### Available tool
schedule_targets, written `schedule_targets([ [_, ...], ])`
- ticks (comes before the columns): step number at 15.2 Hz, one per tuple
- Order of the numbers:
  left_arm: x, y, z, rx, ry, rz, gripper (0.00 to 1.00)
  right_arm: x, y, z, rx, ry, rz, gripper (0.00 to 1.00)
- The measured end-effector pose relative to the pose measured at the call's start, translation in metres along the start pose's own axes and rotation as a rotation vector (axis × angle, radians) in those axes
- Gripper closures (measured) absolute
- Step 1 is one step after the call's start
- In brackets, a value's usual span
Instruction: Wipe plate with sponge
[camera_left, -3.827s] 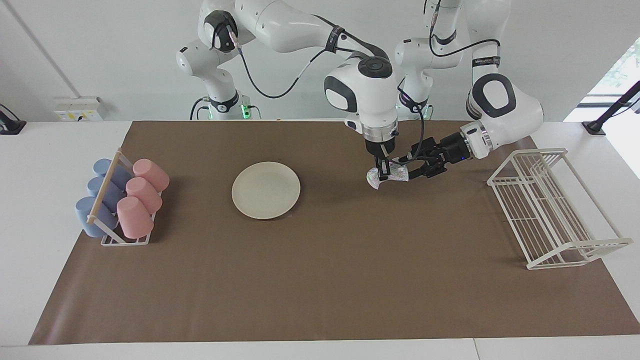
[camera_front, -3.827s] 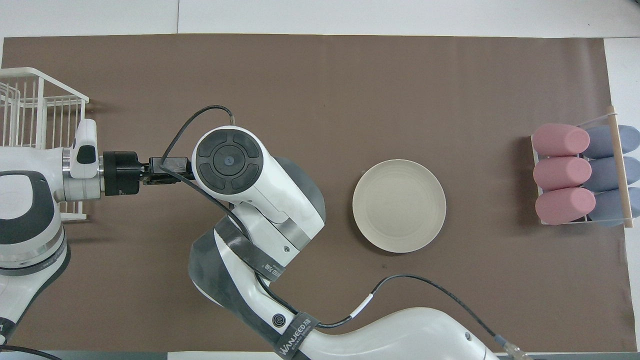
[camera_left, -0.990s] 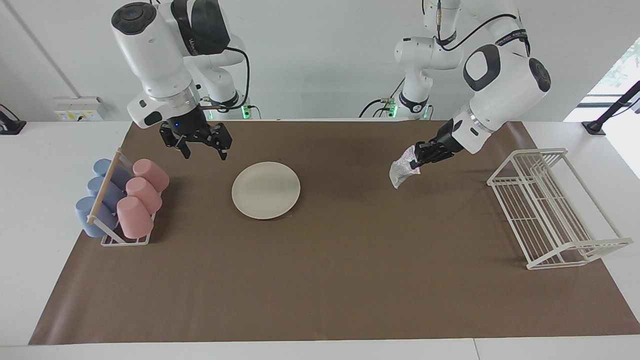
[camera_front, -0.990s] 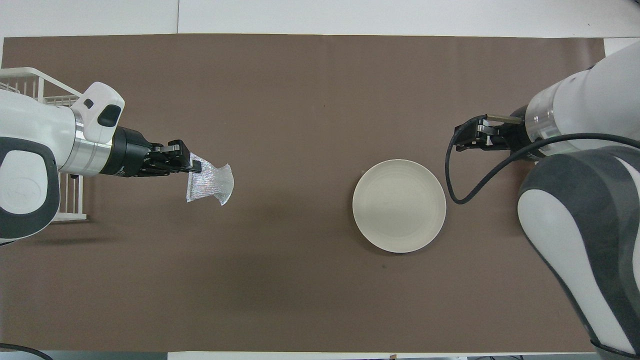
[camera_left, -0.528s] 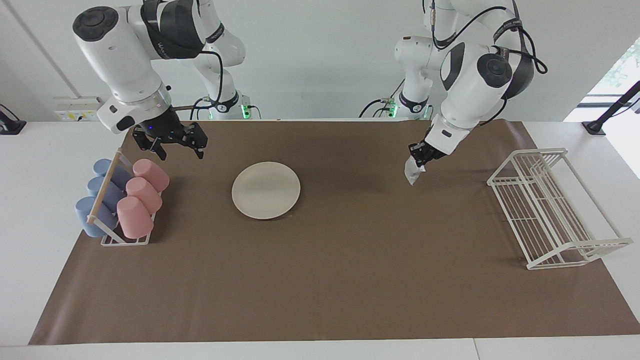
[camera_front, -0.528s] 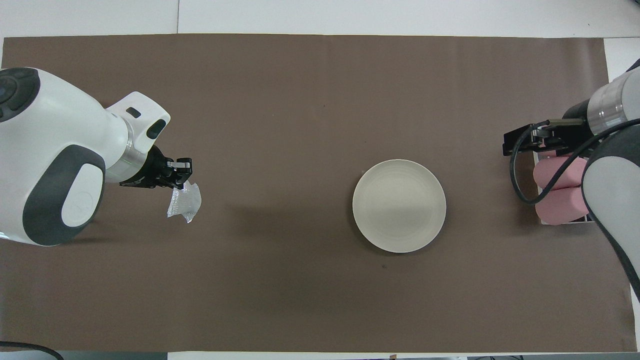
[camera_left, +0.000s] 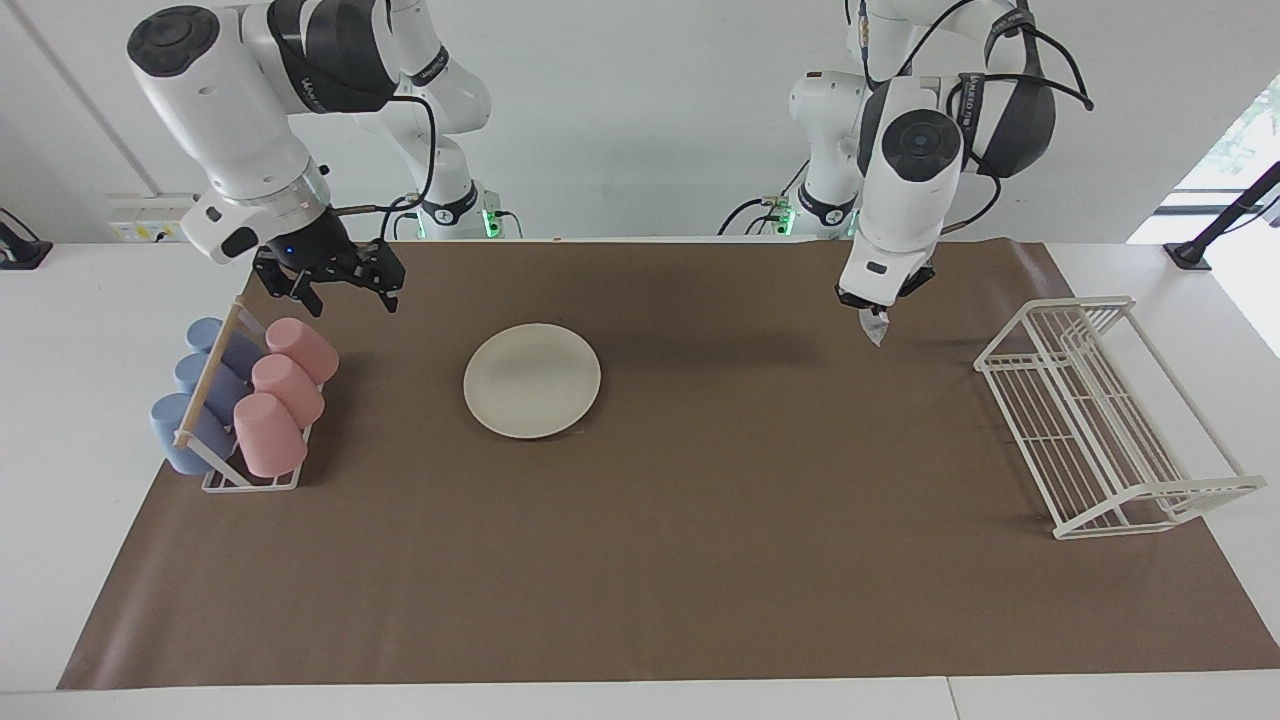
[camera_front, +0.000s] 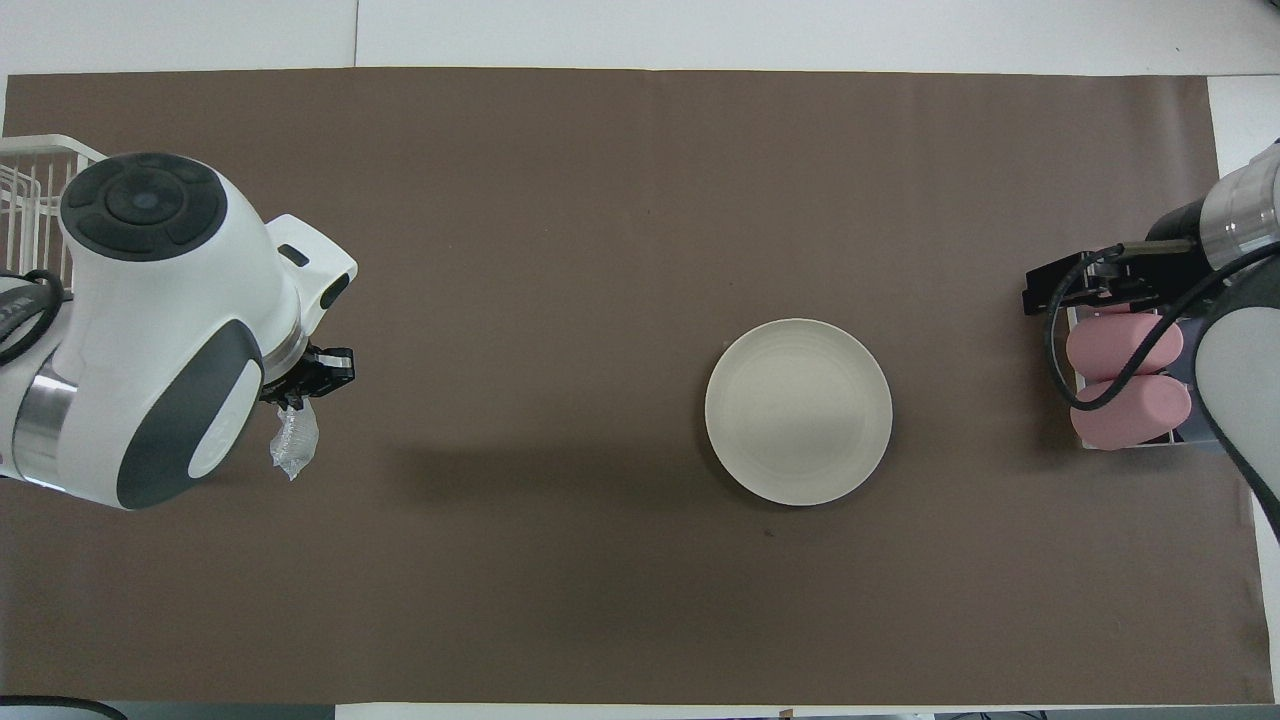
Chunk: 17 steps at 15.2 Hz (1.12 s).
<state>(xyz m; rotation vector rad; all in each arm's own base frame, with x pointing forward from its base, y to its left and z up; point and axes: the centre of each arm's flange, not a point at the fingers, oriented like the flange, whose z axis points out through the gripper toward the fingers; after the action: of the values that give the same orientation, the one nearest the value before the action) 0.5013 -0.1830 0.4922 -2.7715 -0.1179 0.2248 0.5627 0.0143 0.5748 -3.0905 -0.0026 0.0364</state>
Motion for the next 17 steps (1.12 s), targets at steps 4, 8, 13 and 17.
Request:
schedule_targets([
  [4, -0.004, -0.003, -0.003, 0.237, 0.012, 0.005, 0.96, 0.001, 0.015, -0.012, 0.000, 0.024, -0.011, 0.00],
  [8, 0.002, -0.011, 0.002, 0.432, 0.031, -0.004, 0.96, -0.003, 0.044, -0.014, -0.003, -0.006, -0.019, 0.00],
  [13, 0.020, -0.027, 0.006, 0.673, 0.112, -0.024, 0.96, -0.003, 0.040, -0.035, -0.038, 0.030, -0.061, 0.00],
  [17, 0.048, -0.030, 0.029, 0.862, 0.155, -0.012, 0.96, -0.001, 0.030, -0.043, -0.041, 0.046, -0.079, 0.00],
])
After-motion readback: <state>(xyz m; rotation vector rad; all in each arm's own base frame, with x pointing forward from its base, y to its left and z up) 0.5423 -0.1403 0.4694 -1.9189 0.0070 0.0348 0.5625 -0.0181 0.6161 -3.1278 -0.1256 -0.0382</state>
